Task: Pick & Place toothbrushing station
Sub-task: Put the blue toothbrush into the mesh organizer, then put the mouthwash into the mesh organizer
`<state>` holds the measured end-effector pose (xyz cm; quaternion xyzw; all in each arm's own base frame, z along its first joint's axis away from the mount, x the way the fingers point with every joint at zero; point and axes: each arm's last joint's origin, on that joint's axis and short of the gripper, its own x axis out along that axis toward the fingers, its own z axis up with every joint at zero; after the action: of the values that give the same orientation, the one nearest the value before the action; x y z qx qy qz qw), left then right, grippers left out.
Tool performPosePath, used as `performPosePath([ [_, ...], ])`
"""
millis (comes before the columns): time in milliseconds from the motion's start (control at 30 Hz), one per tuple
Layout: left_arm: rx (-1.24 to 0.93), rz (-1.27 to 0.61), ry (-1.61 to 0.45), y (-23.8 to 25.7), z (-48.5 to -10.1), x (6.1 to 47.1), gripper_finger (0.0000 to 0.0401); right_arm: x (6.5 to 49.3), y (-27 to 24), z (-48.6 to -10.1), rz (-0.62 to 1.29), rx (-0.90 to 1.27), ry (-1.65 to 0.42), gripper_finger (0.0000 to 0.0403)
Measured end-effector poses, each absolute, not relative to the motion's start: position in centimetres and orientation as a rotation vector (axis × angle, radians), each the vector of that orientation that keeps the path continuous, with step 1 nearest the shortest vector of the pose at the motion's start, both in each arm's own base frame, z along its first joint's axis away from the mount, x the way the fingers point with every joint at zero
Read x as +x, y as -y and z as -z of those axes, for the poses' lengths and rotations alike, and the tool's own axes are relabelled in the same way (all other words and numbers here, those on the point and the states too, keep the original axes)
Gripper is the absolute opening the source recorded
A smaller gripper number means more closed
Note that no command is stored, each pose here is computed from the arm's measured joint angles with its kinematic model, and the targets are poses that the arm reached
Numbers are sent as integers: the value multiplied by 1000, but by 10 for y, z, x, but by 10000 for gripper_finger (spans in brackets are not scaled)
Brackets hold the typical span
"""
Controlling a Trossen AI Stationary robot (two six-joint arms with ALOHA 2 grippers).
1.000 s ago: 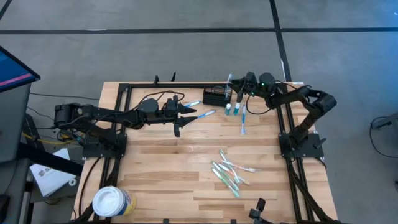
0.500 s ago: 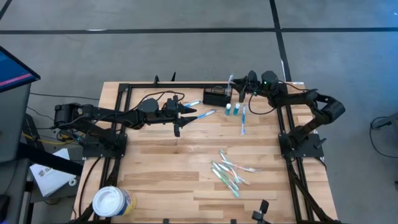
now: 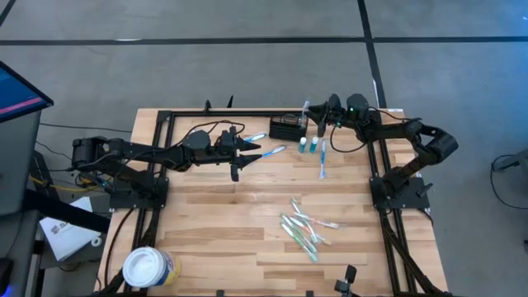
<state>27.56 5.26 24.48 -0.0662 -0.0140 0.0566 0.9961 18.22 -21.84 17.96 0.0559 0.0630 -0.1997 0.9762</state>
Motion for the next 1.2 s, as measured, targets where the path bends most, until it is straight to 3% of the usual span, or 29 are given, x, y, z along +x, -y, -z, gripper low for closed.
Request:
performPosePath([
  [267,-133,-113,28,-52,-245,276,157,177,221,-177,369,139,-144,119],
  [633,-132,-113,28,-53,-245,276,157,175,222,-174,382,171,-164,197],
  [1200,-133,-114,22,-53,-244,276,157,154,191,-191,340,197,-393,160],
])
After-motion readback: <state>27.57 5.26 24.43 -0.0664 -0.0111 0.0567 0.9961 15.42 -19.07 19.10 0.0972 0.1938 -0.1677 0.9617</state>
